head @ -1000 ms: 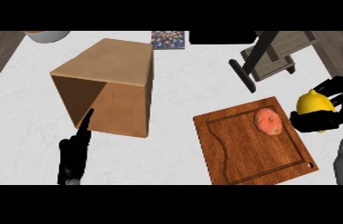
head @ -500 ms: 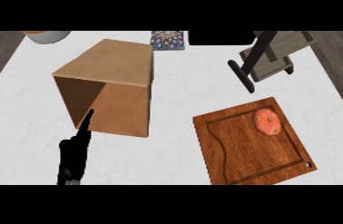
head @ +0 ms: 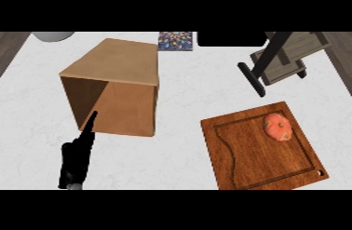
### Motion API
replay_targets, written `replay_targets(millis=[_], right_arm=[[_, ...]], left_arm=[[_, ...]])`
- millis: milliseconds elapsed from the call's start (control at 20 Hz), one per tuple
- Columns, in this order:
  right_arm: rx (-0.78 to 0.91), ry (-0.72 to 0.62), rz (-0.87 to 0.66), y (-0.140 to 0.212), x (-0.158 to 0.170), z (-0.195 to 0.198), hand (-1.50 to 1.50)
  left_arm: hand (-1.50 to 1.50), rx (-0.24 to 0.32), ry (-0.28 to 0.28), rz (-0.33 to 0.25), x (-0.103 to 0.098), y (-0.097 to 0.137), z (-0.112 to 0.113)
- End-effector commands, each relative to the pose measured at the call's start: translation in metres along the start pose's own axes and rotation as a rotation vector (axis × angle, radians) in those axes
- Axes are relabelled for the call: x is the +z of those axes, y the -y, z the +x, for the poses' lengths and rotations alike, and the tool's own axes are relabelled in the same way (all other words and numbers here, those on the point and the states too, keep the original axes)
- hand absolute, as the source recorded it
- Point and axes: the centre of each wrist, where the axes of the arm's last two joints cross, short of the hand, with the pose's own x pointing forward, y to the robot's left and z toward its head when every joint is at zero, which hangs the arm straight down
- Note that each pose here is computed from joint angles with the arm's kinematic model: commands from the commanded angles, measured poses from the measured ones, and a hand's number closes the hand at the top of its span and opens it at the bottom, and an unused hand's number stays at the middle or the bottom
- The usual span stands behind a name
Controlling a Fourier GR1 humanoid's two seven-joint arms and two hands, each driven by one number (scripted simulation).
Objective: Pick the lemon from the cutting board and place it in the tiered basket
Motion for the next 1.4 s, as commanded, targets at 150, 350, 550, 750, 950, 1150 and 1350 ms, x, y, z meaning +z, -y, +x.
replay_targets(millis=[150, 350, 550, 750, 950, 1150, 1350], right_arm=[[0.098, -0.274, 0.019, 0.023, -0.040, 0.049, 1.50], [0.119, -0.294, 0.048, 0.036, -0.060, 0.063, 1.50], [0.110, -0.290, 0.083, 0.021, -0.092, 0.062, 1.50], [0.125, -0.270, 0.144, -0.020, -0.111, 0.066, 1.50], [0.155, -0.266, 0.195, -0.035, -0.126, 0.057, 1.50], [0.180, -0.303, 0.191, -0.059, -0.130, 0.064, 1.50], [0.186, -0.343, 0.172, -0.102, -0.134, 0.049, 1.50]], left_arm=[[0.00, 0.009, -0.020, -0.037, 0.001, 0.013, -0.002], [0.00, 0.011, -0.048, -0.013, 0.008, 0.013, -0.013], [0.00, 0.014, -0.025, -0.019, 0.000, 0.007, -0.005], [0.00, 0.002, -0.012, -0.023, -0.007, 0.012, 0.008], [0.00, 0.015, -0.024, -0.023, -0.001, 0.000, 0.001], [0.00, 0.011, -0.018, -0.006, -0.008, -0.001, 0.003], [0.00, -0.002, -0.005, -0.028, -0.006, 0.007, 0.006]])
